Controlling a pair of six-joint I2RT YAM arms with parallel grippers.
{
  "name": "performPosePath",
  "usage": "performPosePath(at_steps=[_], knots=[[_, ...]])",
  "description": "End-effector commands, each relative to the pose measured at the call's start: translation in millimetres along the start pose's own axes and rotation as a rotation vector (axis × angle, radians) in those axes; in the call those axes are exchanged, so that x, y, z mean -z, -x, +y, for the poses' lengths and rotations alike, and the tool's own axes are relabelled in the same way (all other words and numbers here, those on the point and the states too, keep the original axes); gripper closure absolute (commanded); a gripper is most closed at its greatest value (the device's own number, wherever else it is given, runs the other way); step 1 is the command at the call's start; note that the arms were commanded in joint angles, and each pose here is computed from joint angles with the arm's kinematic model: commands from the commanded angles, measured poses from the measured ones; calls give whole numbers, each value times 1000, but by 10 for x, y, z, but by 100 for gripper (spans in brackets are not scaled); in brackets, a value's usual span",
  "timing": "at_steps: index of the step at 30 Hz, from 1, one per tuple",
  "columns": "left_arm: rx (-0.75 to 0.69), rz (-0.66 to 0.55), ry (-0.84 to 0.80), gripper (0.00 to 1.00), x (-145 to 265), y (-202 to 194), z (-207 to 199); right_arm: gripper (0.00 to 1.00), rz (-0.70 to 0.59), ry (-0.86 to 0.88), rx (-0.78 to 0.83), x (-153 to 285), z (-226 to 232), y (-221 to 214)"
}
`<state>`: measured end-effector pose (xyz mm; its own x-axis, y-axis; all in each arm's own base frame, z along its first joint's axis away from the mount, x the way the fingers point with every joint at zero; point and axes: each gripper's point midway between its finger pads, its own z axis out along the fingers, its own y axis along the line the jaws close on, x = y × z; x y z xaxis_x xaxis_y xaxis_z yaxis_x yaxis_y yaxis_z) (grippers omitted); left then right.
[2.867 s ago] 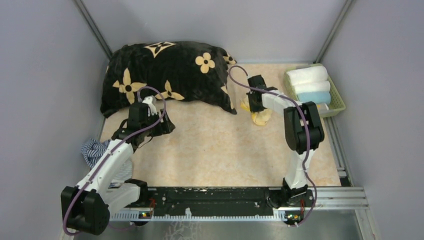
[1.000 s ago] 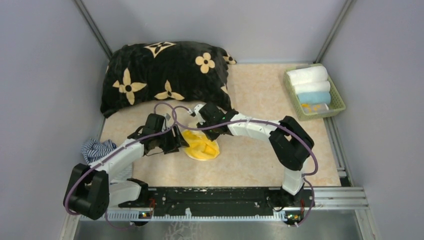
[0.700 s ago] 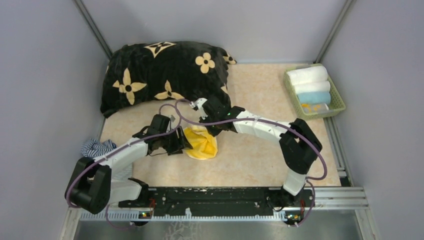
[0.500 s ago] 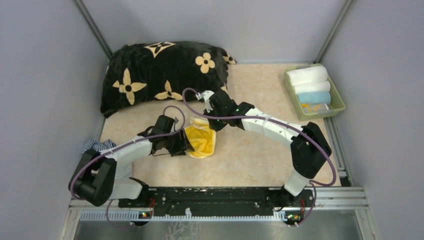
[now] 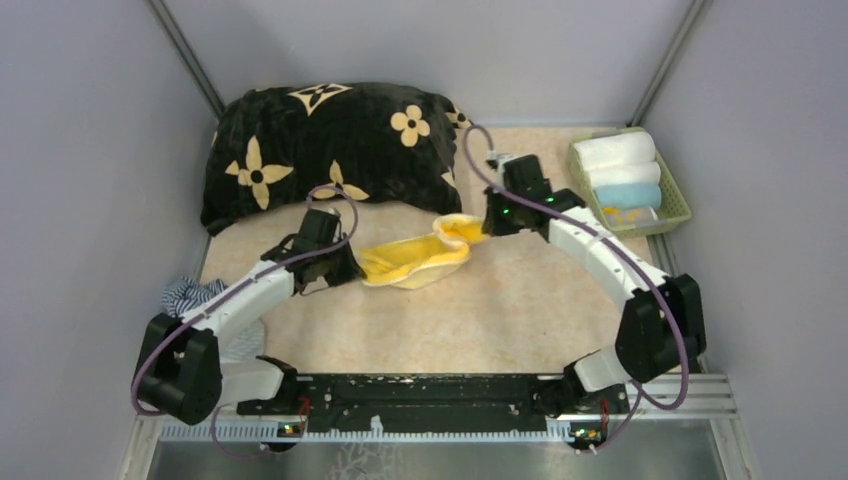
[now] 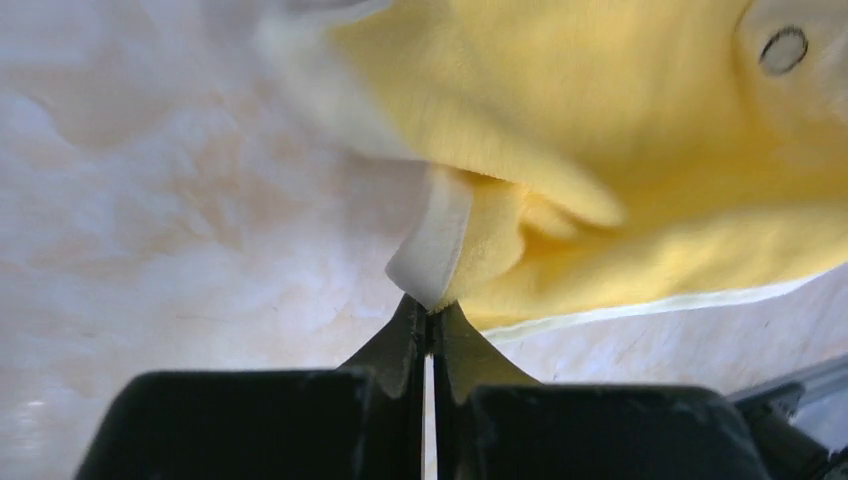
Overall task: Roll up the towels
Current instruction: Flatten out the towel at the center of the board.
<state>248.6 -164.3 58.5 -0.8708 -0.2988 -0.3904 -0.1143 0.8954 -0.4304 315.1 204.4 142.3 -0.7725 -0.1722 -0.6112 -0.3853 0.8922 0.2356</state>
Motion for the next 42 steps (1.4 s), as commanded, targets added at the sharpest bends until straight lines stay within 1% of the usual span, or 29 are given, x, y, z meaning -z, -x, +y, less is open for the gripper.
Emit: performPosePath(at_steps=[1, 4, 8, 14, 15, 18, 22, 25, 26, 28, 31, 35, 37, 40, 42], knots=[[-25, -164, 96, 100, 359, 590, 164, 100, -101, -33, -127, 507, -391, 257], [-20, -259, 102, 100, 627, 936, 178, 100, -157, -79, -190, 693, -625, 337], [-45, -378, 83, 100, 939, 1312, 90, 100, -232, -143, -231, 845, -786, 430], [-74, -481, 110, 100, 1265, 1842, -4, 100, -366, -282, -260, 1183, -1065, 779], [-69, -481, 108, 100, 1283, 1855, -16, 100, -381, -296, -254, 1213, -1086, 802], [-33, -449, 78, 100, 1252, 1701, -11, 100, -369, -313, -270, 1179, -1127, 732], [14, -355, 9, 100, 1246, 1253, 1, 100, -319, -305, -277, 1143, -1106, 621], [18, -347, -22, 100, 1324, 1033, 29, 100, -333, -312, -258, 1199, -1110, 655], [20, -348, -26, 99, 1331, 983, 47, 98, -334, -307, -254, 1184, -1105, 675], [27, -330, -19, 99, 1265, 895, 104, 97, -306, -285, -258, 1074, -1096, 697], [33, -263, -31, 99, 1033, 807, 127, 97, -238, -255, -284, 820, -1110, 770], [44, -233, -46, 99, 724, 812, 153, 90, -183, -345, -316, 472, -1383, 808], [45, -217, -41, 99, 578, 820, 183, 78, -148, -339, -324, 369, -1393, 776], [38, -181, -22, 99, 414, 820, 229, 64, -140, -277, -328, 333, -1262, 684], [30, -154, 3, 99, 321, 799, 287, 53, -121, -249, -332, 308, -1173, 524]])
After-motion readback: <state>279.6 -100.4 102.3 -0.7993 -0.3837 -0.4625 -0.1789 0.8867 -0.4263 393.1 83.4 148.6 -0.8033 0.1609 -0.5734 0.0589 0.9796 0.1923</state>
